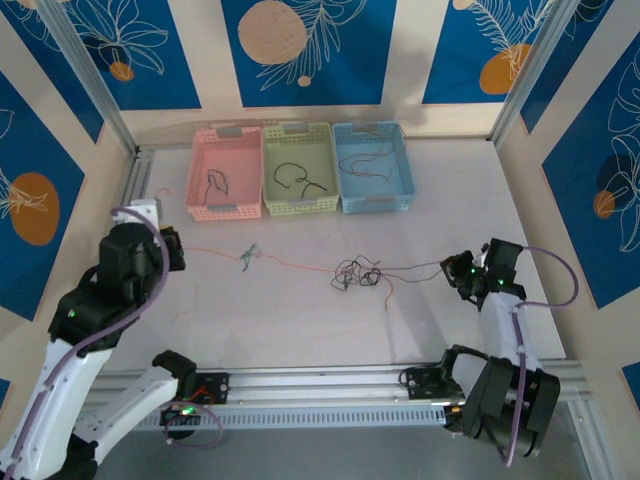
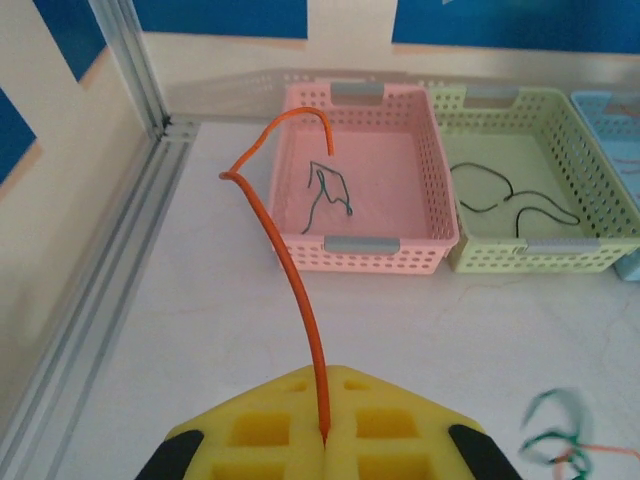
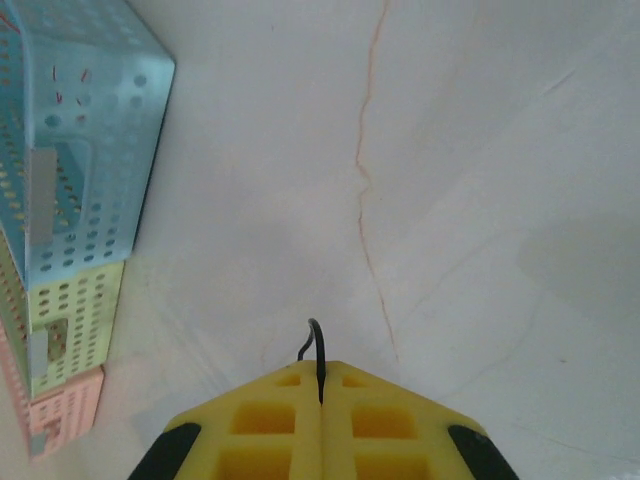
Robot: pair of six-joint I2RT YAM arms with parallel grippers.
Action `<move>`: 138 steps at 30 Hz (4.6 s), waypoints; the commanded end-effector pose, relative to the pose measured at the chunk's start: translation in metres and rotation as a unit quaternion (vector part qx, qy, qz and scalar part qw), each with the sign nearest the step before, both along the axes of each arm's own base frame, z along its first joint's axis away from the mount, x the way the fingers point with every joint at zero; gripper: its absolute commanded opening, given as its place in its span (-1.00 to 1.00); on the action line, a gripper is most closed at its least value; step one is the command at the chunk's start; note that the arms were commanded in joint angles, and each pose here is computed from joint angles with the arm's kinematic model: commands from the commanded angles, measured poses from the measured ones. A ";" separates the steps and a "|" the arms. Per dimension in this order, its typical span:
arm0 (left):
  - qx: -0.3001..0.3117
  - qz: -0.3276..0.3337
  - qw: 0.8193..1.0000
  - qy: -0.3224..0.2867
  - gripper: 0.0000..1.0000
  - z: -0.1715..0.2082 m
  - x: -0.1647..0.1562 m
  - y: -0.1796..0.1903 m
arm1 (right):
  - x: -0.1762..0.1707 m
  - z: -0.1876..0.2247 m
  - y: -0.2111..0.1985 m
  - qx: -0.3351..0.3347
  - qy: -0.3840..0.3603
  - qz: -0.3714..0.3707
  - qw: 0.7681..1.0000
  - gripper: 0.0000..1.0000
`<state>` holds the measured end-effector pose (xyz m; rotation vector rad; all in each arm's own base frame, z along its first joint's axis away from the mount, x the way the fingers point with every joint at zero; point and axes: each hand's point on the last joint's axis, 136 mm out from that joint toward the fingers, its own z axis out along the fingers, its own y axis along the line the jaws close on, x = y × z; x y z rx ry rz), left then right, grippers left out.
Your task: Untangle the cables
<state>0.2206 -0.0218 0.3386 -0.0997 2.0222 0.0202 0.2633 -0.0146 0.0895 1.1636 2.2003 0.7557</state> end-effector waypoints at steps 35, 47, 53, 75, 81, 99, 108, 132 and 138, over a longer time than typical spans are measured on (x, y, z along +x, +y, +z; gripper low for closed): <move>0.147 0.128 0.971 -0.141 -1.00 0.190 -0.076 0.093 | -0.057 -0.025 -0.063 -0.119 0.103 -0.179 0.971 -1.00; 0.013 -0.080 0.984 -0.157 -1.00 0.222 -0.012 -0.011 | -0.051 -0.022 -0.058 -0.114 0.085 -0.161 0.977 -1.00; -0.092 -0.259 0.960 -0.055 -1.00 0.163 0.022 -0.107 | -0.030 -0.002 -0.025 -0.071 0.035 -0.065 0.995 -0.87; -0.190 -0.394 0.899 0.000 -1.00 0.148 0.026 -0.175 | -0.022 0.142 0.141 -0.102 -0.183 0.330 0.920 0.20; -0.203 -0.393 0.897 0.023 -1.00 0.126 0.037 -0.184 | -0.051 0.176 0.228 -0.068 -0.345 0.492 0.797 0.46; -0.195 -0.395 0.897 0.035 -1.00 0.122 0.033 -0.182 | -0.059 0.153 0.387 -0.224 -0.523 0.677 0.467 0.53; -0.191 -0.395 0.898 0.033 -1.00 0.124 0.030 -0.181 | -0.049 0.133 0.404 -0.264 -0.505 0.699 0.432 0.08; -0.138 -0.279 0.943 0.115 0.84 -0.025 -0.025 -0.112 | 0.184 0.381 0.220 -0.291 -0.495 0.299 0.762 -1.00; -0.154 -0.274 0.937 0.149 0.85 -0.074 -0.044 -0.108 | 0.269 0.389 0.194 -0.292 -0.459 0.231 0.807 -1.00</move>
